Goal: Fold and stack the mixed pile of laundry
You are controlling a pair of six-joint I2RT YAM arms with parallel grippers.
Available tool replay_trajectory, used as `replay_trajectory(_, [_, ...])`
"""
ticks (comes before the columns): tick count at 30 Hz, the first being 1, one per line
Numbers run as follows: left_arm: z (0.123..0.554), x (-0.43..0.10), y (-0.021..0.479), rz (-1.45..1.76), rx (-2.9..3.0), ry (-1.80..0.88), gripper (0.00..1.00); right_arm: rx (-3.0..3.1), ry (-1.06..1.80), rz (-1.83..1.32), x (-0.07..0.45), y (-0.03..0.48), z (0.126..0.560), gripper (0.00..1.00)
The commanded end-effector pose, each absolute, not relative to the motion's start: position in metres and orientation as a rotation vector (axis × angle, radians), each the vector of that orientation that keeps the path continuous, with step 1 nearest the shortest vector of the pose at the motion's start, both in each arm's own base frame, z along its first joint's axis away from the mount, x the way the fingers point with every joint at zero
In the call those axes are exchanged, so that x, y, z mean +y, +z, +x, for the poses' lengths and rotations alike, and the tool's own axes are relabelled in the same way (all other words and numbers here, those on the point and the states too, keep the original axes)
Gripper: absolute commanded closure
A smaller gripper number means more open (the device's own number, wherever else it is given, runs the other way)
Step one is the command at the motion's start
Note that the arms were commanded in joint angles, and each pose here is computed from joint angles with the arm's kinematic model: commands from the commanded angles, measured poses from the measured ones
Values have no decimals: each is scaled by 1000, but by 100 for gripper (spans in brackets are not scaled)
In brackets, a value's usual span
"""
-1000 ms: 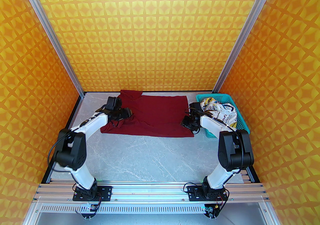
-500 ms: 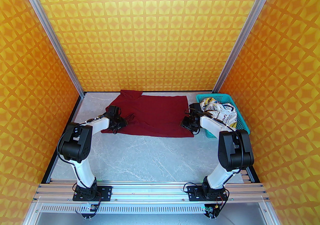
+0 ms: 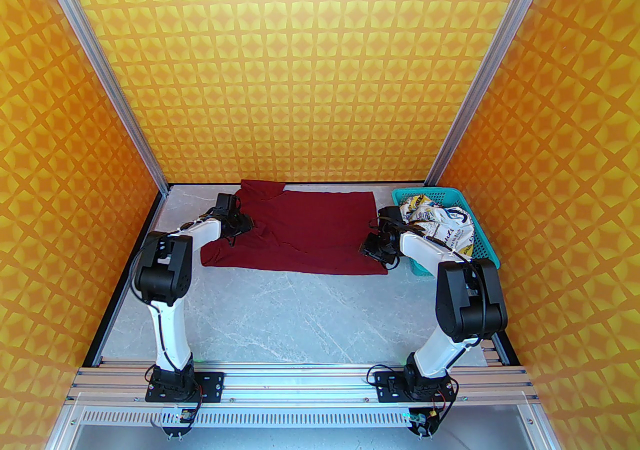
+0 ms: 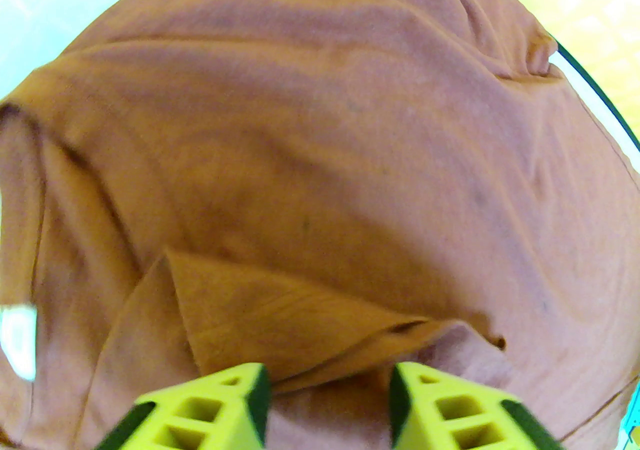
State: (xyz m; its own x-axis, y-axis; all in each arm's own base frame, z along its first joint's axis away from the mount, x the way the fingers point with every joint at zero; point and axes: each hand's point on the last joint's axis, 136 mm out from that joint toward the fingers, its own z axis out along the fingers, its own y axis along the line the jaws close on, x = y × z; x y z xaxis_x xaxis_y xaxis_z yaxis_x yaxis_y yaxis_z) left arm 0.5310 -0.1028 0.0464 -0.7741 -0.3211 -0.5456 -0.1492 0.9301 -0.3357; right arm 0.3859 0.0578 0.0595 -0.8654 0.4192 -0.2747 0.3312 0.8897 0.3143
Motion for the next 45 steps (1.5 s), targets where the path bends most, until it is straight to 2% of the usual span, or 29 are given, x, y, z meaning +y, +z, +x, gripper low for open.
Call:
replay_trajectory(1, [555, -100, 83, -234, 2356, -330, 51, 2718, 361, 546, 58, 61, 387, 62])
replay_trajectory(4, [547, -98, 116, -217, 2303, -338, 49, 2709, 336, 547, 54, 64, 385, 62])
replay_trajectory(7, [524, -94, 122, -247, 2327, -343, 49, 2707, 327, 539, 54, 64, 384, 62])
replay_trajectory(14, [471, -90, 62, -327, 2496, -365, 54, 2716, 361, 516, 68, 46, 396, 63])
replay_trajectory(22, [431, -47, 9, -598, 2597, -332, 56, 2749, 298, 587, 61, 13, 396, 63])
replay_trajectory(27, [395, -22, 2, -726, 2609, -346, 56, 2785, 267, 607, 57, 7, 380, 62])
replay_trajectory(37, [307, -24, 8, -819, 2644, -438, 55, 2868, 295, 616, 57, 7, 315, 62])
replay_trajectory(42, [268, -28, 37, -808, 2622, -460, 53, 2901, 286, 575, 54, 21, 272, 62])
replay_trajectory(45, [271, -30, 68, -759, 2537, -487, 52, 2868, 276, 542, 52, 41, 267, 62])
